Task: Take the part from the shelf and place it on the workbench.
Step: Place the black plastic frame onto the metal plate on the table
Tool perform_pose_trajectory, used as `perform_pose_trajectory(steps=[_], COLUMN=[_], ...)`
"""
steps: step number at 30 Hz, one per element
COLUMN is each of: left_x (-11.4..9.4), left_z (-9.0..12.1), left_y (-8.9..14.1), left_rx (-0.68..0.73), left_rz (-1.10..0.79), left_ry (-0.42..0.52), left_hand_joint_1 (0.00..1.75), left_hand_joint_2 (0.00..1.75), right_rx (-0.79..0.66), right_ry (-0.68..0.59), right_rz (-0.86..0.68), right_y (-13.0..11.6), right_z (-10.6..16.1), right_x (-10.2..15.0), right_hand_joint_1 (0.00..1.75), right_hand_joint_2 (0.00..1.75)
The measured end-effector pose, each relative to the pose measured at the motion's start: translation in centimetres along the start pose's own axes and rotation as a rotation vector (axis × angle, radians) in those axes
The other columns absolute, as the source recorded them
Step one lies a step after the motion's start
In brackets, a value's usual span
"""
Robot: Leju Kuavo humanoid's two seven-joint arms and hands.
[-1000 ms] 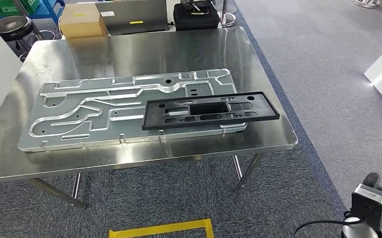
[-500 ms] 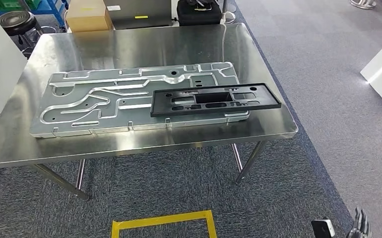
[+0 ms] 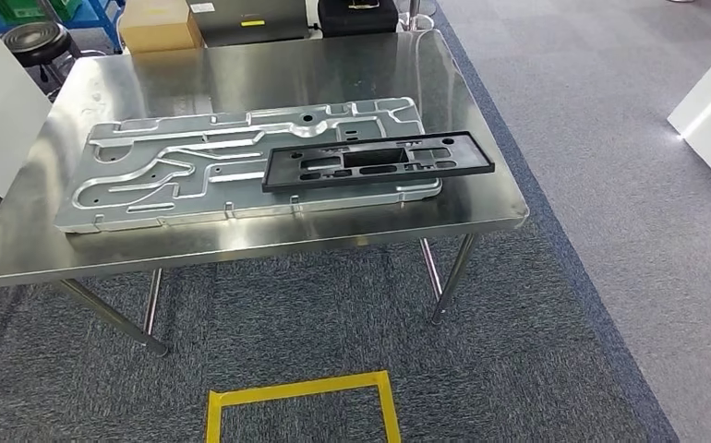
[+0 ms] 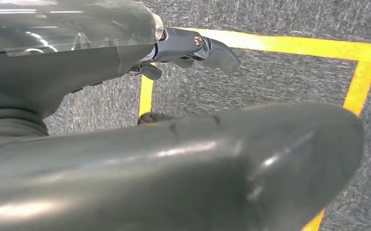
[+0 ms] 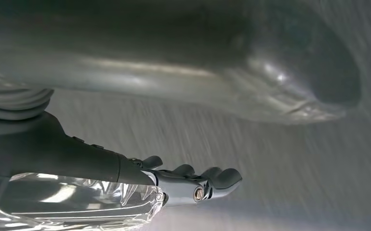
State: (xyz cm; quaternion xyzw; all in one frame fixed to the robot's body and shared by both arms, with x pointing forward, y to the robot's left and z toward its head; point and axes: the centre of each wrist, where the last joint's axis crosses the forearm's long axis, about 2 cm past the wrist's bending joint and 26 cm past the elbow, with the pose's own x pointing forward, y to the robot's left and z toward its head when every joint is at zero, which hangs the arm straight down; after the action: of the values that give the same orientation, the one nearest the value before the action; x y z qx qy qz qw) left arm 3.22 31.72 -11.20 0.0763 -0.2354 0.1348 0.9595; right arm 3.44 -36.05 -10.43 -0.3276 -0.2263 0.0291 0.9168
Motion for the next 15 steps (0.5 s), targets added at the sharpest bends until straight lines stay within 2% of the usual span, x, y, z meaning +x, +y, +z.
perform_pose_trajectory(steps=[3, 6, 15], left_x=[0.2, 0.2, 0.3], left_z=[-0.1, 0.0, -0.1], left_y=[-0.1, -0.3, -0.6], left_rx=[-0.003, -0.010, -0.030], left_rz=[-0.002, -0.005, -0.026], left_ry=[-0.011, -0.011, -0.010], left_hand_joint_1=[0.00, 0.00, 0.00], left_hand_joint_2=[0.00, 0.00, 0.00], right_rx=[0.155, 0.250, 0.373], right_ry=[0.069, 0.125, 0.263], right_rz=[-0.034, -0.052, -0.057], right_y=[1.5, 2.5, 3.8], right_z=[0.7, 1.2, 2.0], right_x=[0.3, 0.5, 0.9], right_hand_joint_1=[0.00, 0.00, 0.00], right_hand_joint_2=[0.00, 0.00, 0.00])
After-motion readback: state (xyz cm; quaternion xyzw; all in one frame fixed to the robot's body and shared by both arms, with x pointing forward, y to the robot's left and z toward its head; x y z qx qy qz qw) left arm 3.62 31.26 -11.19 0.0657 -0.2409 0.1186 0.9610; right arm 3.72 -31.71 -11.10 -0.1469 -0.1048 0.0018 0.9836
